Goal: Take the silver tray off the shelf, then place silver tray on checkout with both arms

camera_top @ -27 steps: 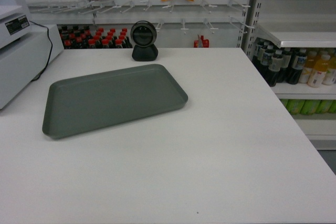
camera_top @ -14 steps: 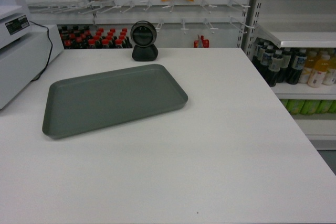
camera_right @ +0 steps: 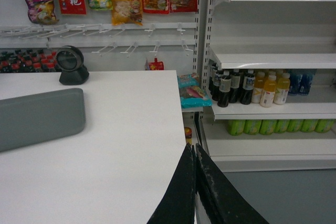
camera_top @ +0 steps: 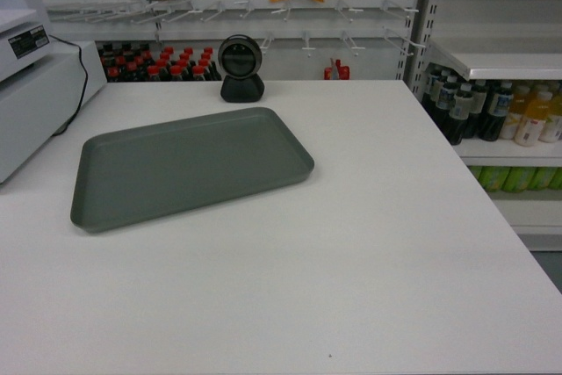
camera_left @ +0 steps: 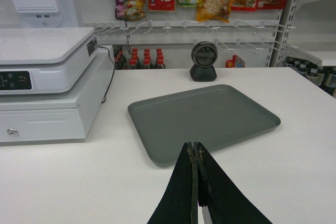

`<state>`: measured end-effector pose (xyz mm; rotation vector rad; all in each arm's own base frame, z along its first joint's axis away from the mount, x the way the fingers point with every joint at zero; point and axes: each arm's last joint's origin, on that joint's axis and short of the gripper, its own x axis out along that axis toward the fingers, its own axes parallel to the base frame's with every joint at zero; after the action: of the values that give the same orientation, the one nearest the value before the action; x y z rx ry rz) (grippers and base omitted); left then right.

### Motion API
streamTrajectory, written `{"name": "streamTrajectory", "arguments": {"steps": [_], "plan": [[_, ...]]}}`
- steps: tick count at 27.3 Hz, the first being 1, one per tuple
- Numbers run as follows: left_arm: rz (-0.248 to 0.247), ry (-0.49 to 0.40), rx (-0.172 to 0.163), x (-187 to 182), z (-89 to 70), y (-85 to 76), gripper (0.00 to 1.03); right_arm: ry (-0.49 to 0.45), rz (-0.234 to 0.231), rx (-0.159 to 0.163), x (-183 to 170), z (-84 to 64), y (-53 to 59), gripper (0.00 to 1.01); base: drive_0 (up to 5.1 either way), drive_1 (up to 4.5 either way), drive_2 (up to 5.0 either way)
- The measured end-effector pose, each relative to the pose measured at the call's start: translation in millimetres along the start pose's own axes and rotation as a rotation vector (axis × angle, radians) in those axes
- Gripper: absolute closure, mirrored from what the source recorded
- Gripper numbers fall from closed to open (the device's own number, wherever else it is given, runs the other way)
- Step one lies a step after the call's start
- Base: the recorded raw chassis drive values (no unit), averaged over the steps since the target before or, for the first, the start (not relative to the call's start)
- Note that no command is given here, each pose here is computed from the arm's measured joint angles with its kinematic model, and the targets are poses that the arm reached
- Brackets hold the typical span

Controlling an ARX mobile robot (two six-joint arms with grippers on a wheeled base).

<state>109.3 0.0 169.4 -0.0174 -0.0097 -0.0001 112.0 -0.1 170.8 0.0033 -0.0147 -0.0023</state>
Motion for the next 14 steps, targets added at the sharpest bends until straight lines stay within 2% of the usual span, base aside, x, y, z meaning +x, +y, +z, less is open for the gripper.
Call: {"name": "streamTrajectory", "arguments": {"steps": [2, 4, 6, 7, 9, 12, 14], "plan": [[0.0, 0.0, 0.0, -1.4, -0.1, 0.0, 1.02, 0.0, 0.0, 0.0, -1.8, -0.1, 0.0, 0.99, 0.0, 0.0, 0.0], [-0.001, 0.051, 0.0, -10.0, -6.6, 0.1, 1.02, 0.001, 0.0, 0.0, -3.3, -0.3, 0.0, 0.99, 0.0, 0.0, 0.0], [0.003, -0.007, 0.0, -12.1, 0.0, 0.1, 1.02, 0.016, 0.0, 0.0, -5.7, -2.1, 0.0, 0.99, 0.0, 0.0, 0.0], [0.0, 0.017, 0.0, -11.7, -3.8, 0.0, 1.02, 0.056, 0.003, 0.0, -11.1, -6.9, 0.0, 0.99, 0.0, 0.0, 0.0], [0.0, 0.017, 0.0, -11.7, -3.8, 0.1, 1.02, -0.011, 0.003, 0.0, -15.0, -1.0, 0.1, 0.99, 0.0, 0.0, 0.0], [0.0, 0.012, 0.0, -11.7, -3.4, 0.0, 1.02, 0.011, 0.002, 0.0, -14.8, -3.6, 0.0, 0.99, 0.0, 0.0, 0.0], [0.0, 0.012, 0.0, -11.7, -3.4, 0.1, 0.89, 0.012, 0.003, -0.001, -14.8, -3.7, 0.0, 0.86, 0.0, 0.0, 0.0]]}}
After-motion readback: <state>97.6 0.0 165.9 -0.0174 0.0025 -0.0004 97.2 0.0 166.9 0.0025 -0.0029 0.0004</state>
